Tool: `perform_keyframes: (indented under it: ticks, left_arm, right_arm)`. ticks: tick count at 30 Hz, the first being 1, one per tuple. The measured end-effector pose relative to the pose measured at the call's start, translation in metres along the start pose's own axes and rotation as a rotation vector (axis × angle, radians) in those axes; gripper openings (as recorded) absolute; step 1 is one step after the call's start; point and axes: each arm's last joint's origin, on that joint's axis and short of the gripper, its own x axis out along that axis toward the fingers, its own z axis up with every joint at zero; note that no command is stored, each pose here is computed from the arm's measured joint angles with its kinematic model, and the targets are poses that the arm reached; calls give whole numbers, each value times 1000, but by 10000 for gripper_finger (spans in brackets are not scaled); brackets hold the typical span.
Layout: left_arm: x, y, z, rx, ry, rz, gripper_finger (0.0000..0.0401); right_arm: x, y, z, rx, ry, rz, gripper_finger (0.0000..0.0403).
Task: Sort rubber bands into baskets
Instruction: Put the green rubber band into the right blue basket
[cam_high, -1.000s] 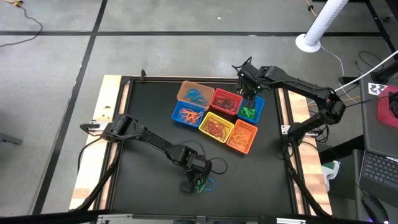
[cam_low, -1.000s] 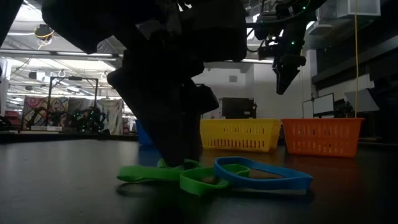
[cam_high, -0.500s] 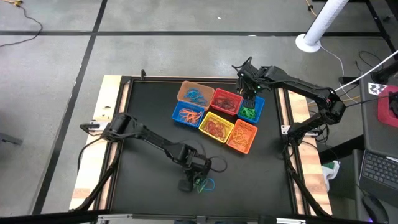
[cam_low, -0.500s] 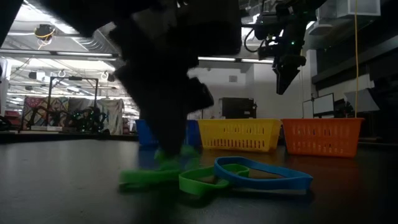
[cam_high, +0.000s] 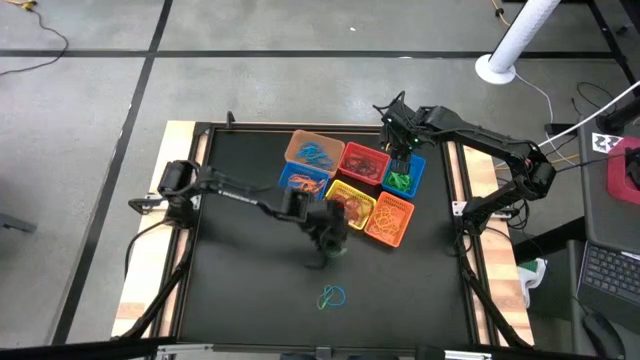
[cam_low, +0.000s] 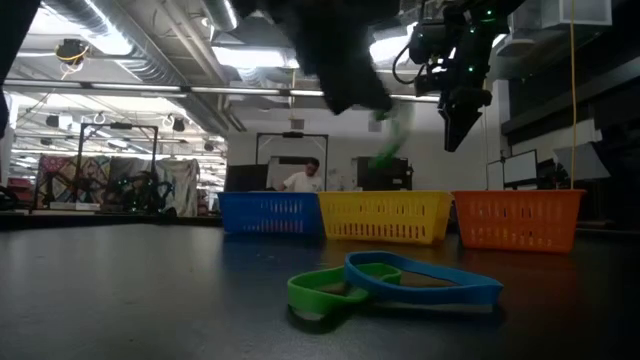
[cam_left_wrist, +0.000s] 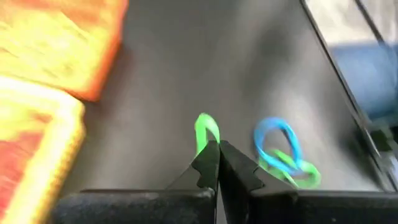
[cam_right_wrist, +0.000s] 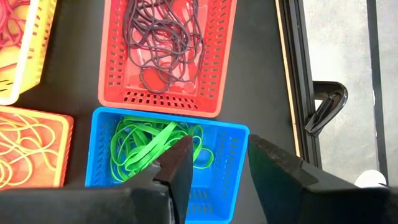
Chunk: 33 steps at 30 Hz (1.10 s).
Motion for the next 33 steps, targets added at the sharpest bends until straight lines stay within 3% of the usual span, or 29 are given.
perform_keyframes:
  ticks: [15, 24, 33]
  left_arm:
    - [-45, 111, 40, 141, -556, 321, 1]
    - [-3, 160, 29, 164, -702, 411, 1]
    - [44, 196, 40, 161, -757, 452, 1]
  right_arm:
    - [0, 2, -3, -3, 21, 33, 154]
    - [-1, 2, -14, -25, 180, -59, 154]
    - [-11, -1, -10, -19, 162, -72, 154]
